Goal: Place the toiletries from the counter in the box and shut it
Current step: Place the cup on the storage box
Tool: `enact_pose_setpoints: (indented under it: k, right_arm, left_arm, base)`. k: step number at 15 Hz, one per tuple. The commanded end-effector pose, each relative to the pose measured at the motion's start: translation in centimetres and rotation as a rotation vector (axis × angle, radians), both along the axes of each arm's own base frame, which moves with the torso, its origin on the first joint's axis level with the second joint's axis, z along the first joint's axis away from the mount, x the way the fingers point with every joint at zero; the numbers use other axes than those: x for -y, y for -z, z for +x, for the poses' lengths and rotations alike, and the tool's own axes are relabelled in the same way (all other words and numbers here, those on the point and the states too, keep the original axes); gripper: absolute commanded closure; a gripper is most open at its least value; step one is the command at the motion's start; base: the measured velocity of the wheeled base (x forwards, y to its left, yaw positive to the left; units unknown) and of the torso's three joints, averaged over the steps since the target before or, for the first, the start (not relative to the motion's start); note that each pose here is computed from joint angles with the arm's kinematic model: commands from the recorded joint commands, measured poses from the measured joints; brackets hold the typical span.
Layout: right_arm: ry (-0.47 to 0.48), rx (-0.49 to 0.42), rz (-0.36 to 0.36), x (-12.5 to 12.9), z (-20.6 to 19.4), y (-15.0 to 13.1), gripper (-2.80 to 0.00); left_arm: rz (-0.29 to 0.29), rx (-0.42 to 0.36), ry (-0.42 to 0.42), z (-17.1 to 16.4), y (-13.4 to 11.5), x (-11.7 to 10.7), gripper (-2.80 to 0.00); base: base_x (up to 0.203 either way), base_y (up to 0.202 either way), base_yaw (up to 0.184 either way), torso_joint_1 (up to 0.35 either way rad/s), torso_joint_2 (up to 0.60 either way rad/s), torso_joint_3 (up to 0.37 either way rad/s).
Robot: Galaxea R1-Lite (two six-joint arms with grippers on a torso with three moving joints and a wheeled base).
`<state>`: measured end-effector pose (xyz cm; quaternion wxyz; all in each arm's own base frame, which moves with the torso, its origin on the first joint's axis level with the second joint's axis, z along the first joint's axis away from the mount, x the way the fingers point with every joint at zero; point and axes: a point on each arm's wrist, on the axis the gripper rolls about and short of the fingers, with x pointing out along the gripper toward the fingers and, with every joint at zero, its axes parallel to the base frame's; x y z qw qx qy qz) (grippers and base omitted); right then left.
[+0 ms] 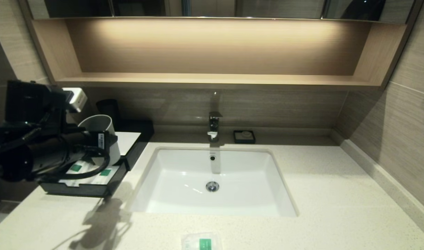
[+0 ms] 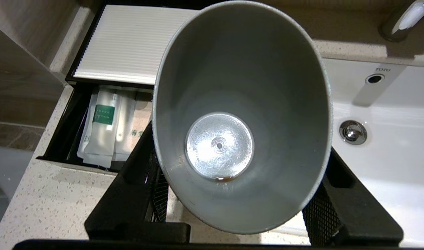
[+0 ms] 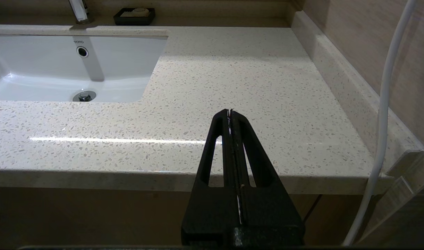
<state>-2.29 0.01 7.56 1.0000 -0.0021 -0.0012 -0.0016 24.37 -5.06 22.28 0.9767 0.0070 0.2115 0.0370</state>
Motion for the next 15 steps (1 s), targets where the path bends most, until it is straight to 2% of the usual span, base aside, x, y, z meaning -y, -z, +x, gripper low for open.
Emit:
enact_pose_setpoints:
  k: [1,6,11,15]
  right_arm:
    - [-0.001,-0.002,0.0,0.0,0.0,0.0,0.0]
    - [-0.001,-0.001,0.0,0.0,0.0,0.0,0.0]
    - [0.0,-0.002,0.0,0.0,0.0,0.0,0.0]
    - [0.0,-0.002,0.0,0.0,0.0,0.0,0.0]
  left_arm:
    - [-0.001,-0.005,-0.002,1.4,0.1,0.3,0.0]
    - [0.0,-0.013,-0.039,4.8,0.4,0.0,0.0]
    - [0.005,-0.073,-0.081,8.9,2.8,-0.8,0.0]
    - [0.003,-0.082,-0.091,10.7,3.4,-0.9,0.0]
  base:
    - [0.0,0.0,0.0,0.0,0.0,0.0]
    - [0.0,0.0,0.0,0.0,0.0,0.0]
    - [0.0,0.0,0.0,0.0,0.0,0.0]
    - [0.0,0.0,0.0,0.0,0.0,0.0]
